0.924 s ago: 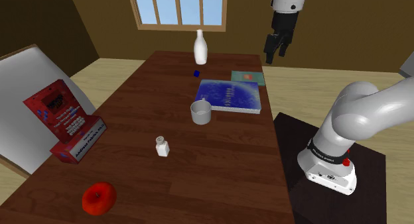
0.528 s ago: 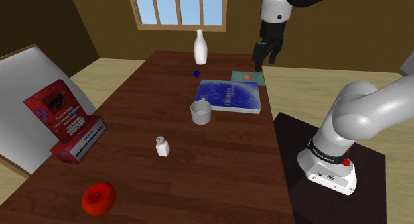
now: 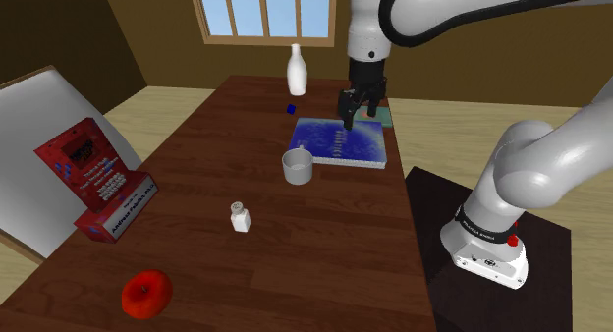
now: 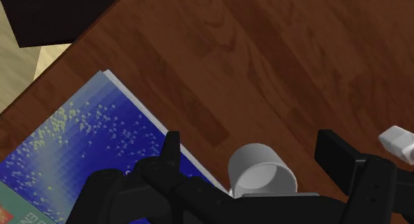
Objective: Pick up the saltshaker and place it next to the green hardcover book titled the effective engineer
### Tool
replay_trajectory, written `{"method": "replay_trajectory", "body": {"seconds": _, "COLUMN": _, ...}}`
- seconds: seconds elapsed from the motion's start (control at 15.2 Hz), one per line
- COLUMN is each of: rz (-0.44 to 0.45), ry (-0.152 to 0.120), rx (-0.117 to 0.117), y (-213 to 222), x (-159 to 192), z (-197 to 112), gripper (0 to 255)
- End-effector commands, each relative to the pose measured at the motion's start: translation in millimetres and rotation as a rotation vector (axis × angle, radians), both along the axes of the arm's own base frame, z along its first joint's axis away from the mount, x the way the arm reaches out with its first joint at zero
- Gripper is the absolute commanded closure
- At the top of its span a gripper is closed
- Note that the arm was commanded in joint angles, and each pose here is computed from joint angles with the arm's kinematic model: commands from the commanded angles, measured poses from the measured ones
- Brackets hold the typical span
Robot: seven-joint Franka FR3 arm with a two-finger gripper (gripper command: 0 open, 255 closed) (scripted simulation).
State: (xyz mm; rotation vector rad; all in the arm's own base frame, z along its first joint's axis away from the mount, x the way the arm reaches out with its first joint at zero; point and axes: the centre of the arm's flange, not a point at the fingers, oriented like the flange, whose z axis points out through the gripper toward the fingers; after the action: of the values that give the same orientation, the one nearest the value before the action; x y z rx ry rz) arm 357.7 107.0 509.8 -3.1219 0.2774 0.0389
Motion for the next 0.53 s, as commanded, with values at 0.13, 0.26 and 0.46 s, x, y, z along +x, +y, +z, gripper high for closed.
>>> {"method": "replay_trajectory", "body": {"seconds": 0.13, "rz": -0.013, "ry": -0.004, "rx": 0.000, "y": 46, "x": 23, "z": -20, "gripper": 0}}
{"method": "replay_trajectory", "body": {"seconds": 0.26, "rz": -0.019, "ry": -0.006, "rx": -0.001, "y": 68, "x": 33, "z": -30, "gripper": 0}}
{"method": "replay_trajectory", "body": {"seconds": 0.46, "rz": -0.028, "ry": -0.008, "rx": -0.002, "y": 101, "x": 50, "z": -45, "gripper": 0}}
